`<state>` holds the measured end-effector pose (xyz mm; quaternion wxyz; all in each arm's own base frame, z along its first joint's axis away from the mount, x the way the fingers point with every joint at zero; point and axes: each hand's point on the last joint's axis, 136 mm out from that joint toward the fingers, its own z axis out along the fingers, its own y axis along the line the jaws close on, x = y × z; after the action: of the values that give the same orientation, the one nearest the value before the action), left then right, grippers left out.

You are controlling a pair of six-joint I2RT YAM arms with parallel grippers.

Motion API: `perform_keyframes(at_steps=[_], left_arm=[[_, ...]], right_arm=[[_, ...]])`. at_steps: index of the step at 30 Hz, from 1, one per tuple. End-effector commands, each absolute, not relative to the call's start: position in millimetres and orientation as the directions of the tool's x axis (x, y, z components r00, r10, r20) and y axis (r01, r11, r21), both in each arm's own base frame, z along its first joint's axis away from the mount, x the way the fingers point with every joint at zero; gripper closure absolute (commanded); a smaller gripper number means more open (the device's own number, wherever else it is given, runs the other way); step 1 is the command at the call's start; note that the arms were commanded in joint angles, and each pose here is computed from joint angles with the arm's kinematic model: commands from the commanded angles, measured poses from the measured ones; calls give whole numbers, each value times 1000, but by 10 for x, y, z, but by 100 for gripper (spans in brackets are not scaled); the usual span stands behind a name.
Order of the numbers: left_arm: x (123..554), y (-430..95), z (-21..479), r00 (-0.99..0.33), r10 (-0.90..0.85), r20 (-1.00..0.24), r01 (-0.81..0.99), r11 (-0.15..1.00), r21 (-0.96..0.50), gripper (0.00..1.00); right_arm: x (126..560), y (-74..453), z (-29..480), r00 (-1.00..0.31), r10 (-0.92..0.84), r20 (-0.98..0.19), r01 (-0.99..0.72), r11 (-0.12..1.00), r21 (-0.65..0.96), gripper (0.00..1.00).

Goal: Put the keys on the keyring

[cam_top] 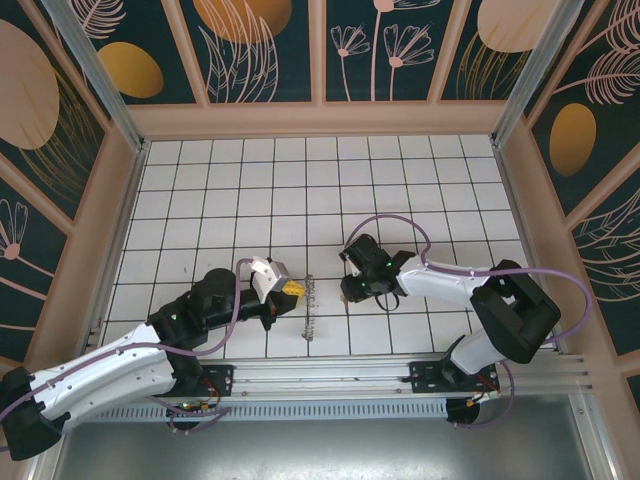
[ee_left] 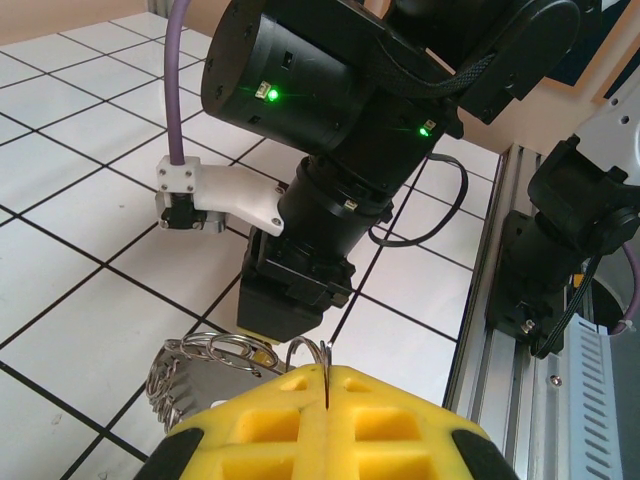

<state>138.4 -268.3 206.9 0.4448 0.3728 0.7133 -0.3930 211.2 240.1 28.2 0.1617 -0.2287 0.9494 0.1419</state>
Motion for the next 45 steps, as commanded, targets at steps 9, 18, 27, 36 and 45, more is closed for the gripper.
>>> perform_keyframes(at_steps=[9,18,27,36,45], left_arm=[[1379,-2725,2288,-284,121,-951,897,385,-219,100],[1368,-2732,2293,-284,120,-951,899,378,-220,100],[1372,-2735,2286,-282,121,-952,899,378,-219,100],[1367,-2735,2269,-289,123,-949,898,378,-225,100],[1369,-2731,2277,-289,122,-950,898,379,-224,100]], right_arm=[[2037,2458,336,-868,-352,-351,-450,856,254,65],[2034,2415,276,-886,-341,-313,-423,873,245,67],[2008,2438,260,-894,-341,-292,-417,871,259,70],[2020,2496,262,-894,-333,-299,-416,864,283,71],[2034,2466,253,-899,-316,-304,-404,868,289,76]])
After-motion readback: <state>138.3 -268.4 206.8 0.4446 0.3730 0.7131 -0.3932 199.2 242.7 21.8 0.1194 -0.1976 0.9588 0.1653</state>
